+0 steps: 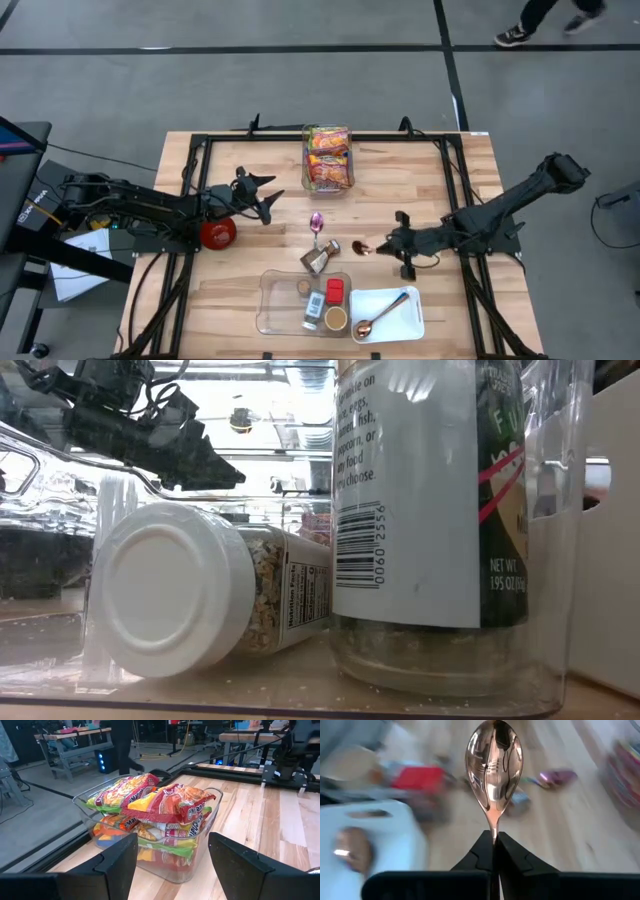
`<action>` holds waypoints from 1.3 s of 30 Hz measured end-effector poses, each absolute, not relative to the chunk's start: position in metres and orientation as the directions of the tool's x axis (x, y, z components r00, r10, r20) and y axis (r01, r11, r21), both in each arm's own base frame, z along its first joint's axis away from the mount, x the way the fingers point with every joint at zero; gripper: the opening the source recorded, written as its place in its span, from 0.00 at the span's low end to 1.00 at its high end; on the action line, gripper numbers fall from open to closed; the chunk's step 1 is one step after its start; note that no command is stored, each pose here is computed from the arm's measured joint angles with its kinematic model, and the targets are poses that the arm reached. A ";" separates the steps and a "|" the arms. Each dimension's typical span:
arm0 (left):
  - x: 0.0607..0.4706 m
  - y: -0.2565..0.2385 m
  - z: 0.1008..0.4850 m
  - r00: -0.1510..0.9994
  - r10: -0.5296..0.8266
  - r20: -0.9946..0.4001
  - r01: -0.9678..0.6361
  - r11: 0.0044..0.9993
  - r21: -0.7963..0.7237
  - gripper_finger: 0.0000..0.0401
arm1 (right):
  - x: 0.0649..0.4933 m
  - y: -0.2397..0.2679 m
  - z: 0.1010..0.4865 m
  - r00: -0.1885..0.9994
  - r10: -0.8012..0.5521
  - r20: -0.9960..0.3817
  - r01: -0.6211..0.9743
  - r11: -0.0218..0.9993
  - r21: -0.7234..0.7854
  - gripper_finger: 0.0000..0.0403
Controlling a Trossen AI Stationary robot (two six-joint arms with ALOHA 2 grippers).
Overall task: Pick & Place Food Item
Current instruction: Put the gold spoon into the white bin
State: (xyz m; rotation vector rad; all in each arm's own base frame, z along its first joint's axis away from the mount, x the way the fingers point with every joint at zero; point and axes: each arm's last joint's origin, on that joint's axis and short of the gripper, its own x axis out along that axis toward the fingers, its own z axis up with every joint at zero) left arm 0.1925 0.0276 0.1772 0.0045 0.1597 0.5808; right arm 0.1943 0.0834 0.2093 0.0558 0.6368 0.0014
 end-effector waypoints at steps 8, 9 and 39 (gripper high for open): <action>0.193 0.028 0.177 0.824 0.547 -0.146 -0.547 0.836 0.048 0.59 | 0.191 0.109 0.223 0.854 0.214 -0.475 -0.182 0.977 0.113 0.00; 0.193 0.028 0.177 0.824 0.548 -0.146 -0.547 0.836 0.048 0.59 | 0.191 0.111 0.224 0.856 0.238 -0.460 -0.207 0.971 0.117 0.00; 0.194 0.028 0.185 0.839 0.539 -0.076 -0.540 0.842 0.007 0.59 | 0.212 0.172 0.185 0.674 0.621 -0.399 -0.593 0.778 0.209 0.00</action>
